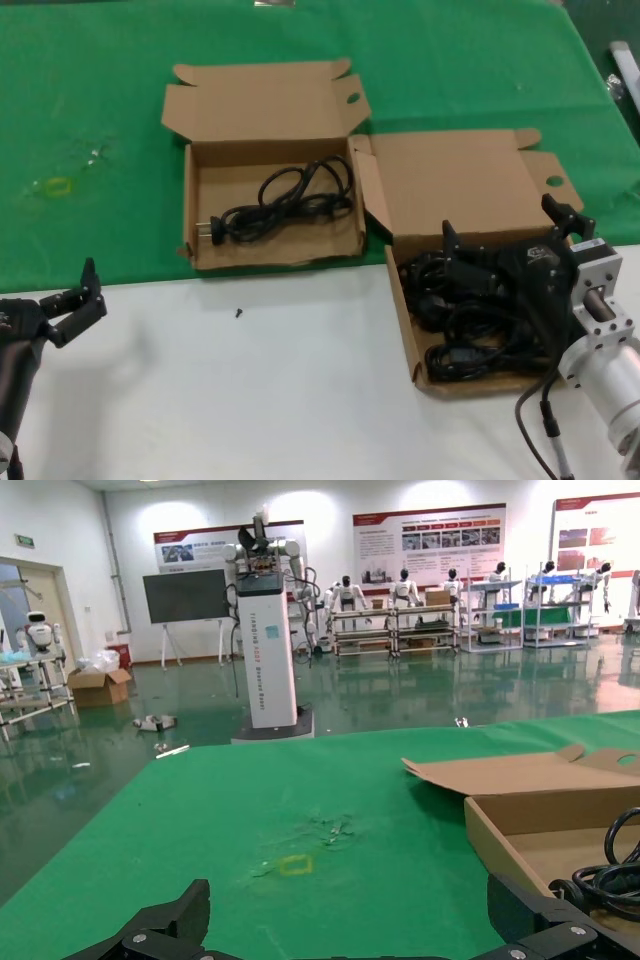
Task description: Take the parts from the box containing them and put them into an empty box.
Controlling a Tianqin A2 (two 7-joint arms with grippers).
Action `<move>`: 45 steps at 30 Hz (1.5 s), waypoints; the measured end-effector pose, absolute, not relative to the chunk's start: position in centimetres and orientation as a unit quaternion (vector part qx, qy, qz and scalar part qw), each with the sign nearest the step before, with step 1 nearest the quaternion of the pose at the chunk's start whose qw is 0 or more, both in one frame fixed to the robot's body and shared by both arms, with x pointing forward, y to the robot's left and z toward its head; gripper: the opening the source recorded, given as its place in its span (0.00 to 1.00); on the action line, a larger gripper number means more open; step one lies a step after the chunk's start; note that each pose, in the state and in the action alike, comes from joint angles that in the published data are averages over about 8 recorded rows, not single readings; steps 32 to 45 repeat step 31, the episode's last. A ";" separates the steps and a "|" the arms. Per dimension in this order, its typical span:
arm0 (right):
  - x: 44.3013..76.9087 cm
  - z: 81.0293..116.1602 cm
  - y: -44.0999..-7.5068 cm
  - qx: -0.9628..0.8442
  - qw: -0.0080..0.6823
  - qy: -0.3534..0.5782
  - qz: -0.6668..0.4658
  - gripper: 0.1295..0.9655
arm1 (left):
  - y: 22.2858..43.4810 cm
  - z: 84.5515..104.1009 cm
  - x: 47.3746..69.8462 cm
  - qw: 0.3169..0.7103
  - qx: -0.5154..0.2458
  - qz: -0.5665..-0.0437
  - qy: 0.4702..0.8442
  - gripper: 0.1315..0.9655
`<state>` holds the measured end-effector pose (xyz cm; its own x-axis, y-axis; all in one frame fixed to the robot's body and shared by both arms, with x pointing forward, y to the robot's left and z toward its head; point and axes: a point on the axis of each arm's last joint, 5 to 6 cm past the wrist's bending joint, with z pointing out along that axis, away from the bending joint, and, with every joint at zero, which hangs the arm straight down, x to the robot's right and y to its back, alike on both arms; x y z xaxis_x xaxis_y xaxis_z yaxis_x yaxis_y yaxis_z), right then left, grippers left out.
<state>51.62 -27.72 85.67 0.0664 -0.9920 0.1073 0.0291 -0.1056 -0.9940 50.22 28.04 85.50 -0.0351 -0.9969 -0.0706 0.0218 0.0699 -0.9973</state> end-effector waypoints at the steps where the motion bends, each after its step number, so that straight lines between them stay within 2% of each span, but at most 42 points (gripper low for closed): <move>1: 51.6 85.7 -27.7 -0.536 0.496 0.449 -0.515 1.00 | 28.0 85.5 50.2 0.513 -0.468 -0.496 0.521 1.00; 45: 51.6 85.7 -27.7 -0.536 0.496 0.449 -0.515 1.00 | 28.0 85.5 50.2 0.513 -0.468 -0.496 0.521 1.00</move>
